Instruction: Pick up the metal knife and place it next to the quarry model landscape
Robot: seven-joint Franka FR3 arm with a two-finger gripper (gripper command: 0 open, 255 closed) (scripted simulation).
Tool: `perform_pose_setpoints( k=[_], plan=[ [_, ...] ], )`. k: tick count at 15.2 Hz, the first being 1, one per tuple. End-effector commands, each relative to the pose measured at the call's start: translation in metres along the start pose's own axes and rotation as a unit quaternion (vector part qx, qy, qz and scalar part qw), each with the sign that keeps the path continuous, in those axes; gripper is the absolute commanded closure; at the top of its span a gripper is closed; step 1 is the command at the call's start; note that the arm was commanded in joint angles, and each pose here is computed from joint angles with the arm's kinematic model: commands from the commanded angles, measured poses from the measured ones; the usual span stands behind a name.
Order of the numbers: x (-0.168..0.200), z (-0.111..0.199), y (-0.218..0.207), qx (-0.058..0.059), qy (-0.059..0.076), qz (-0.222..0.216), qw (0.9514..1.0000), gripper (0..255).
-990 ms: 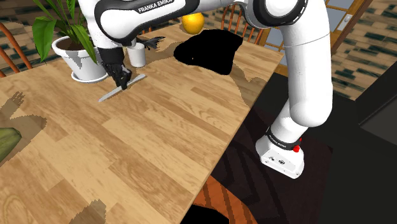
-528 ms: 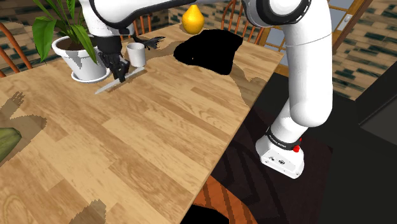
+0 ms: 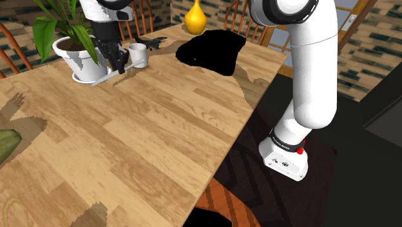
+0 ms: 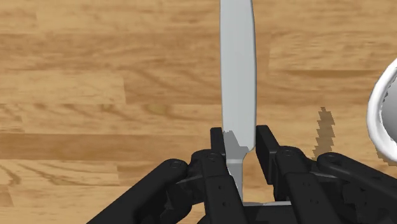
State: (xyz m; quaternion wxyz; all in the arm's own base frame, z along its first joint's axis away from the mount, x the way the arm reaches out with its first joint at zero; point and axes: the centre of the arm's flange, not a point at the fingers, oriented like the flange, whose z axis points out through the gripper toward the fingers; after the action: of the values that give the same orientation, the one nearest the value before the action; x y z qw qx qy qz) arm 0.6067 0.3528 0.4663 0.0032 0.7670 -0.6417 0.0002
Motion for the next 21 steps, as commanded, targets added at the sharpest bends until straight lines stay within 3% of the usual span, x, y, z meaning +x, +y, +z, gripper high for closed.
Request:
perform_pose_setpoints(
  k=[1,8,21],
  plan=[
    [0.001,-0.011,-0.001,0.0,0.0,0.0,1.0,255],
    [0.001,-0.045,-0.001,0.0,0.0,0.0,1.0,255],
    [0.15,-0.044,0.084,0.0,0.0,0.0,1.0,255]
  ],
)
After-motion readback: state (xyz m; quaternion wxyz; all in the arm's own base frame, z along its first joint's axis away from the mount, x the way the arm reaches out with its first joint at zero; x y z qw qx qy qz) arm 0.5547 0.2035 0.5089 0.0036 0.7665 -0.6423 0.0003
